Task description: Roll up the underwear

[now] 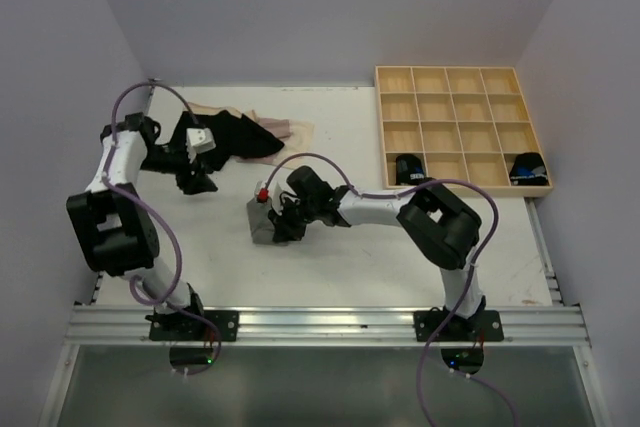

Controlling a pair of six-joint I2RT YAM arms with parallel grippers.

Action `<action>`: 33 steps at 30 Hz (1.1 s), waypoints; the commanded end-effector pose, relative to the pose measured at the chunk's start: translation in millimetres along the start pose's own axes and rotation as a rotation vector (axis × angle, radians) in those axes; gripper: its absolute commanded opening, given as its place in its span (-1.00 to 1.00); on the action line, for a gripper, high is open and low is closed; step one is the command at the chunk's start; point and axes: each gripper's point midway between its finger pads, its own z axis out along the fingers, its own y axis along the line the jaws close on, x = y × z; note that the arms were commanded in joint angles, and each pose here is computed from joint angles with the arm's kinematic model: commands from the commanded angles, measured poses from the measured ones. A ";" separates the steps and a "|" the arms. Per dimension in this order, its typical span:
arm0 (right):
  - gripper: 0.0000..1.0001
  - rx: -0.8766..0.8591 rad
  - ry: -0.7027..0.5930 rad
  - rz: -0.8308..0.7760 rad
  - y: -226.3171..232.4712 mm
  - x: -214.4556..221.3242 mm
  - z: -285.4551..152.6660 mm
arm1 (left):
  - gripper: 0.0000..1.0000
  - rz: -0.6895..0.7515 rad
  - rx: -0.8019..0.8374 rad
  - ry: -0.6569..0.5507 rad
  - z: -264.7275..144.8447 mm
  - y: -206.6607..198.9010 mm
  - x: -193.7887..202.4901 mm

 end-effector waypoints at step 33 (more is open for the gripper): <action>-1.00 -0.313 0.124 0.758 -16.1 61.3 52.3 | 0.04 0.911 -0.108 0.212 99.2 -117.8 47.8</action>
